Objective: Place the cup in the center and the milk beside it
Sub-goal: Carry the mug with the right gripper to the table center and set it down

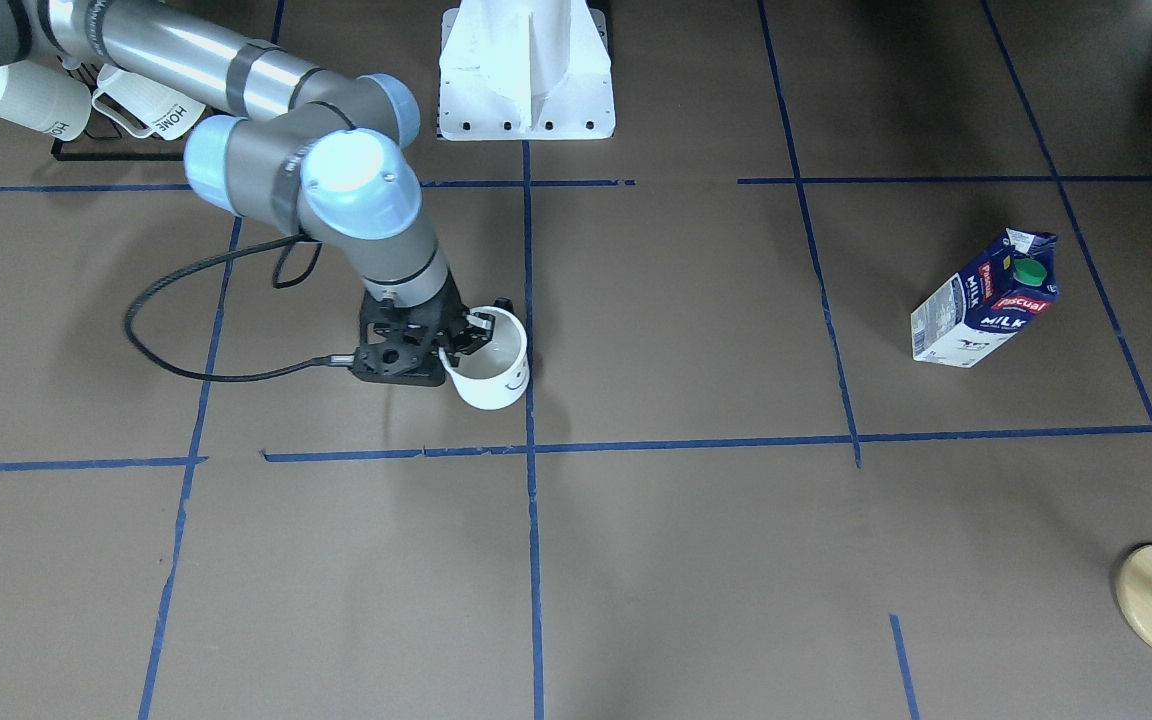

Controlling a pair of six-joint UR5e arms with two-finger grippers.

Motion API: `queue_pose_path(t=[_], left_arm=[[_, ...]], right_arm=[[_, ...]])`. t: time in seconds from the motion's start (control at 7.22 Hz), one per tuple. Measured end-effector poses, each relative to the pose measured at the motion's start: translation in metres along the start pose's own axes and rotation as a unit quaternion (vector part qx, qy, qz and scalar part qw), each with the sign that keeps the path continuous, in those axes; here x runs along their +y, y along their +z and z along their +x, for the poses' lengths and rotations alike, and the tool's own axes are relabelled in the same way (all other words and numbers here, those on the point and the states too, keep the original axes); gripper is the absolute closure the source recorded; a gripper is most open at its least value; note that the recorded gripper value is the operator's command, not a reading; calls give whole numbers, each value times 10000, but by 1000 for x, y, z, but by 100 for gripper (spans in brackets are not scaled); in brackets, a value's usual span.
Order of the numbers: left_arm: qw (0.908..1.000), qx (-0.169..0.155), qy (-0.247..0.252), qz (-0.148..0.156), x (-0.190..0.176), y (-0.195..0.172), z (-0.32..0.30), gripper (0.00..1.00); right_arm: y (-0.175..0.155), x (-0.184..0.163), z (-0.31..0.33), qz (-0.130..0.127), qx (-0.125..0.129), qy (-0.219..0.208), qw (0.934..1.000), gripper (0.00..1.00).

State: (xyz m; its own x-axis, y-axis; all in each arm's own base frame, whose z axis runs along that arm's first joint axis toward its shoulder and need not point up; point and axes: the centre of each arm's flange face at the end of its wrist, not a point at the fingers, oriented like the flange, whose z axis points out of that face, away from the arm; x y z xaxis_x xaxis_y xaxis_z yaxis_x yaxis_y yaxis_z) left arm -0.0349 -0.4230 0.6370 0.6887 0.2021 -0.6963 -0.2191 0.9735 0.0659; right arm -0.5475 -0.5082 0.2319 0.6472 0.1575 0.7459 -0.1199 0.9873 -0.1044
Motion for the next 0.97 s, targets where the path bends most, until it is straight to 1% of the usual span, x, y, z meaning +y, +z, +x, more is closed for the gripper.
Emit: queue_pose_path(t=[0.14,0.28,0.42,0.55,0.83,0.97], left_arm=[[10000,1,0,-3,0,0,0,0],[10000,1,1,-6,0,0,0,0],[10000,1,2,-7,0,0,0,0],[10000,1,2,-8,0,0,1,0],[10000,1,8,-3,0,0,1,0],[10000,-3,14,2,0,0,1,0]], right_arm=[[8,3,-2,18,77,3,10000,100],[12,4,-1,21,145,20,9999,87],[14,4,0,20,193,35,9998,21],[15,4,1,24,213,38,9998,0],[8,3,-1,57,175,-14,9998,0],[-3,-4,0,63,117,4,9999,0]])
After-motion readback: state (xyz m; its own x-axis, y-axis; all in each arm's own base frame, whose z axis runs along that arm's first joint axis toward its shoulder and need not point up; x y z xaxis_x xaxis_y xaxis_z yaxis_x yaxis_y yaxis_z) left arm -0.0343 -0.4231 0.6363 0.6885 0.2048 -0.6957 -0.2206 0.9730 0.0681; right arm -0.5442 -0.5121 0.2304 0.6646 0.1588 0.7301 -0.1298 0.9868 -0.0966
